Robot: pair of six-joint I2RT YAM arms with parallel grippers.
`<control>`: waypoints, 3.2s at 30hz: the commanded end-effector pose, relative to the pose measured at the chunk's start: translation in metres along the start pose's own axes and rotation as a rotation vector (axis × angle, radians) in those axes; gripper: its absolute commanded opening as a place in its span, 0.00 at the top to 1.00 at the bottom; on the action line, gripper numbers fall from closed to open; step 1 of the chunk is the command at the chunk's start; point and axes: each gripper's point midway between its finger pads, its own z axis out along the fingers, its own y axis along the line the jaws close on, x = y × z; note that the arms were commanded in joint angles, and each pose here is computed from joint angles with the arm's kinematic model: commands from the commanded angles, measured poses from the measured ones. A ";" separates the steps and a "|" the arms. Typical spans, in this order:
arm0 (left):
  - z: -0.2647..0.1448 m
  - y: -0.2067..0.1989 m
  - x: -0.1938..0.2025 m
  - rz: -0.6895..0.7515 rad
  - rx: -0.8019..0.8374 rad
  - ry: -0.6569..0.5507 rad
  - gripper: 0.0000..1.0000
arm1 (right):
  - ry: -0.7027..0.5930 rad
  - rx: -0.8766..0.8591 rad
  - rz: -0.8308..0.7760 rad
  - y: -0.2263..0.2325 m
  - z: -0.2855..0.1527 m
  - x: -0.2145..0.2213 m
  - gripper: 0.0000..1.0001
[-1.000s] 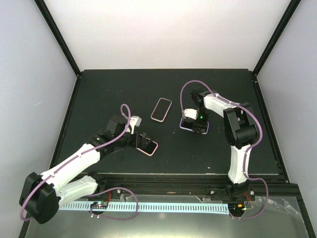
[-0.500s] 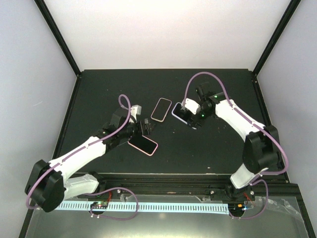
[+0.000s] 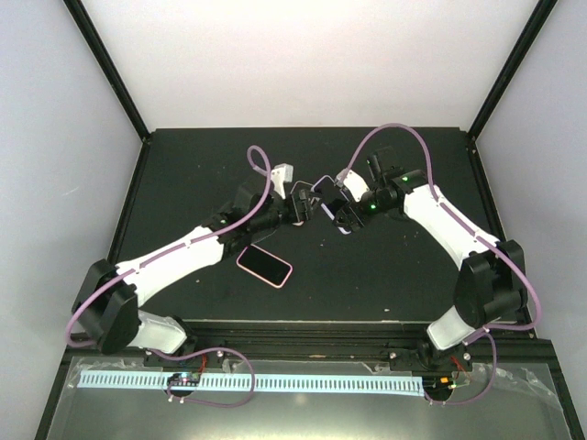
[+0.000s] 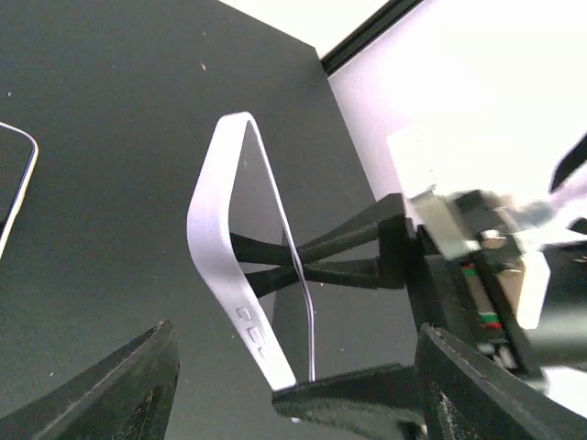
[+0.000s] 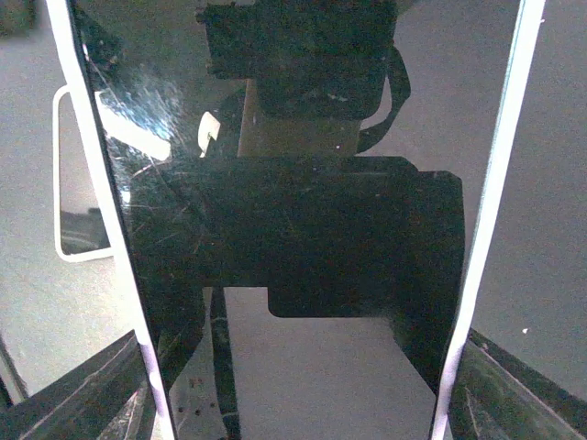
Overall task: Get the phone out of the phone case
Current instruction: Pick up the phone at the center of the board, then remove the phone case from the phone.
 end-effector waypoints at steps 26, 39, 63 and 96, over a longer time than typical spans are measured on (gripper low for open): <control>0.041 -0.037 -0.022 -0.065 0.089 -0.106 0.86 | -0.228 0.021 0.013 0.028 -0.035 -0.037 0.43; -0.034 -0.022 -0.033 0.176 0.078 -0.060 0.98 | -0.232 -0.170 -0.058 0.070 -0.042 -0.017 0.00; -0.148 -0.109 0.012 0.589 0.671 0.053 0.99 | -0.343 -0.606 -0.306 0.157 -0.088 -0.020 0.25; -0.137 -0.092 0.023 0.676 0.662 0.091 0.72 | -0.270 -0.622 -0.378 0.175 -0.102 0.005 0.99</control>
